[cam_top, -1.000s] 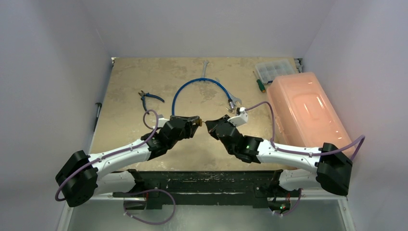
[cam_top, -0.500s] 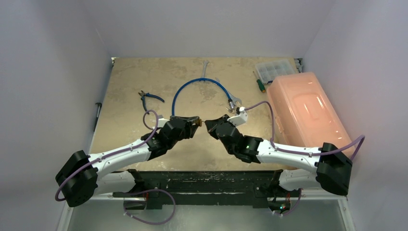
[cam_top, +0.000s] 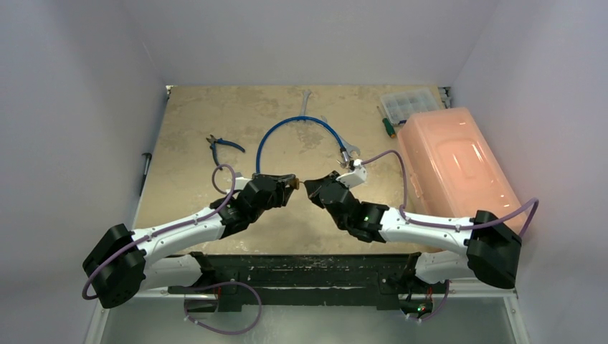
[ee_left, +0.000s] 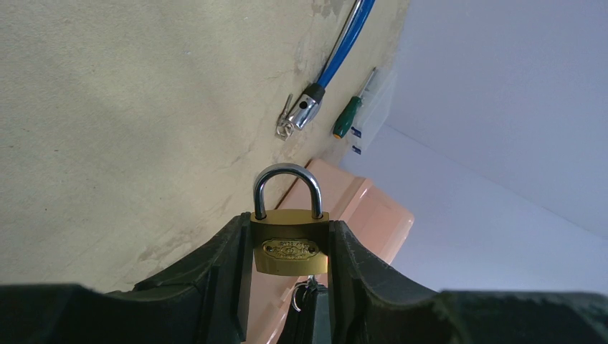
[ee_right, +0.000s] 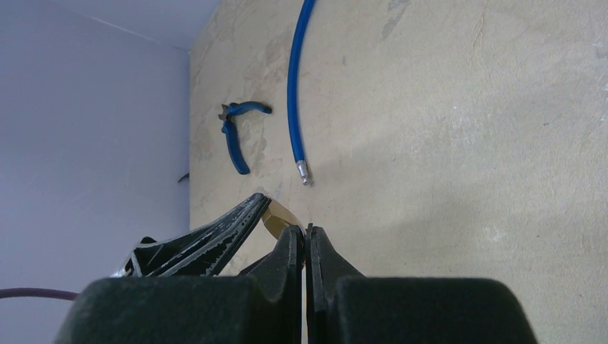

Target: Unlock with the key

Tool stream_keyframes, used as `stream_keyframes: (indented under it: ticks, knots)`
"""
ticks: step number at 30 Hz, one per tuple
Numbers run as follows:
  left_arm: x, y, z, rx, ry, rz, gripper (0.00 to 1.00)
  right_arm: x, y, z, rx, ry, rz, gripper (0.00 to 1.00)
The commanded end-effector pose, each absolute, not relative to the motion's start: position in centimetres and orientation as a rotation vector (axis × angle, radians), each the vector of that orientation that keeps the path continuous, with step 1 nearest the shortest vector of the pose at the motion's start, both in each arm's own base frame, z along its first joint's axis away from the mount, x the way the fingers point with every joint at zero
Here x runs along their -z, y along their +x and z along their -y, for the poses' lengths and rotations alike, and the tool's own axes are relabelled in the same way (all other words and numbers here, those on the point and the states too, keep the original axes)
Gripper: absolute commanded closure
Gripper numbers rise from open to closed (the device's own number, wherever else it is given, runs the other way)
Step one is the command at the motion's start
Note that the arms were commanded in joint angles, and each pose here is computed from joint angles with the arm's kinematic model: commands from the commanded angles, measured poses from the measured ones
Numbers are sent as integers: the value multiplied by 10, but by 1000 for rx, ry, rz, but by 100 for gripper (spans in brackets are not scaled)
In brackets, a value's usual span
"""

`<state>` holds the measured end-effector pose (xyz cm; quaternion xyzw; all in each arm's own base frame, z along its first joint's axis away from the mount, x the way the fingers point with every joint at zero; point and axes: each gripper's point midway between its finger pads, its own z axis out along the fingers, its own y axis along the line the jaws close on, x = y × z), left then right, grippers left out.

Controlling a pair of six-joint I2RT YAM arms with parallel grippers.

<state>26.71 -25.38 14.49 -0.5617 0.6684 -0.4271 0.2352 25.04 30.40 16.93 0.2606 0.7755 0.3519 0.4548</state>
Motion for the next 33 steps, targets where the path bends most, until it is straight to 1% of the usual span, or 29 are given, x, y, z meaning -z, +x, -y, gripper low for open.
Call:
stream_keyframes:
  ticks: [1,33]
  knots:
    - [-174,274,262,1295,-1575,-1755,100,-178,251,-316,-909,614,-1902,100]
    - [-171,271,264,1323,-1631,-1764,100,-165,250,-336,-910,486,-1942,100]
